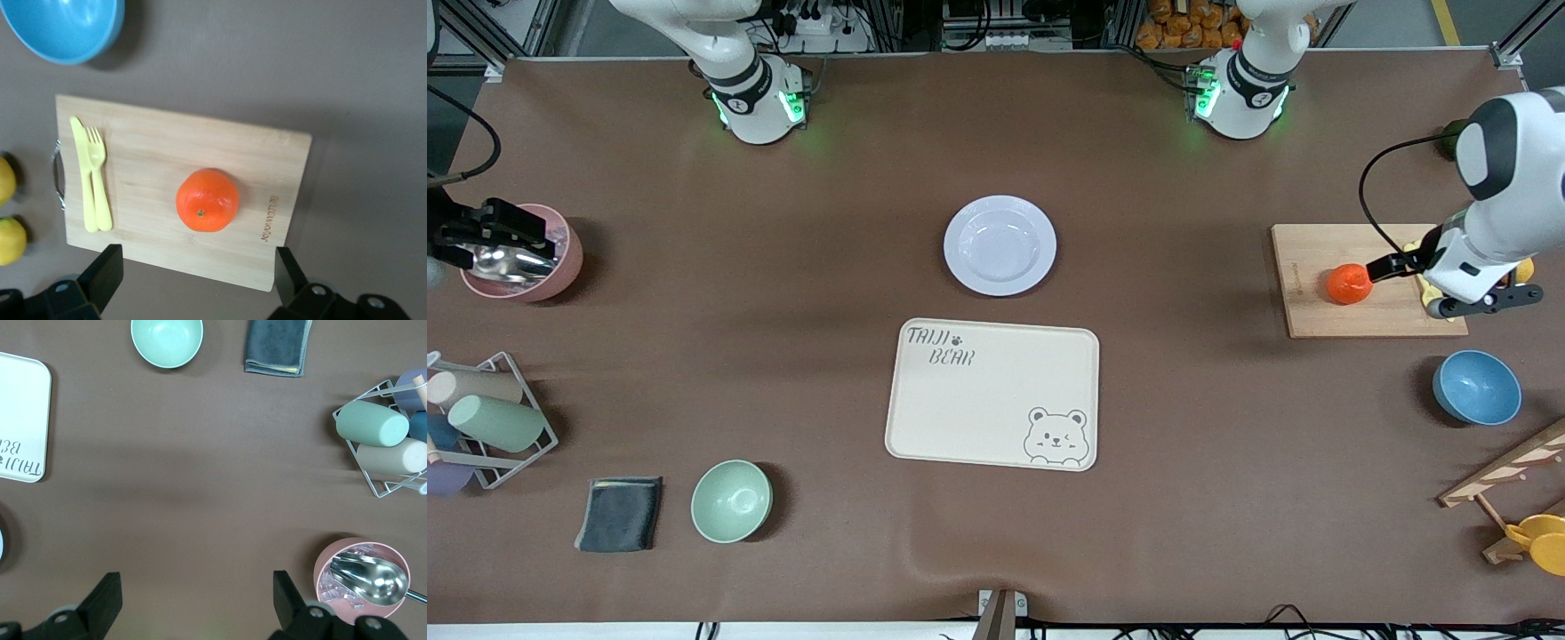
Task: Place orange and plate with both arms
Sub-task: 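Lower the left gripper onto the orange on the cutting board, then close the left gripper on the orange while the right gripper reaches forward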
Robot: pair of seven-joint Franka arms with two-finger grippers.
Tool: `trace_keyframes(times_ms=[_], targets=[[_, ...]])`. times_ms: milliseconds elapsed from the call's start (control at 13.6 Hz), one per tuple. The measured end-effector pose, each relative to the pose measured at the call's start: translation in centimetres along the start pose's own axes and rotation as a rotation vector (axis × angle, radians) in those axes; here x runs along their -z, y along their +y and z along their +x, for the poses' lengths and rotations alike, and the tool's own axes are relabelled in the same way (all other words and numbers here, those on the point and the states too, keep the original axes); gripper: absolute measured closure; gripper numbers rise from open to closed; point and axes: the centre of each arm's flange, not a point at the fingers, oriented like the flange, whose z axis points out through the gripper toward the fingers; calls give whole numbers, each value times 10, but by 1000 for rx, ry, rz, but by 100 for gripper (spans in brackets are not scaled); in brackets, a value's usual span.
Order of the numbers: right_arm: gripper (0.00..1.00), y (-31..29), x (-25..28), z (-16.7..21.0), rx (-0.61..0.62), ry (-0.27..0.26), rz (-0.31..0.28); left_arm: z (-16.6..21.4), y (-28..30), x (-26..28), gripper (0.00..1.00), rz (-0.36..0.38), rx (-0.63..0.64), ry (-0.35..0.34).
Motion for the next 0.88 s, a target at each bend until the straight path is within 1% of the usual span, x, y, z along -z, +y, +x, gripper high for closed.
trace_keyframes(times_ms=[221, 368, 589, 736, 884], targets=[[0, 0, 0, 0, 0, -1, 0, -11, -8, -46, 0, -20, 14, 19], [0, 1, -3, 1, -1, -6, 1, -15, -14, -75, 0, -34, 28, 11], [0, 2, -8, 3, -2, -15, 2, -12, -21, -104, 0, -50, 36, -7], [0, 3, -14, 5, -3, -30, 5, -10, -19, -116, 0, -57, 33, -16], [0, 3, -24, 7, -3, -61, 14, -10, -22, -124, 0, -61, 40, -24]])
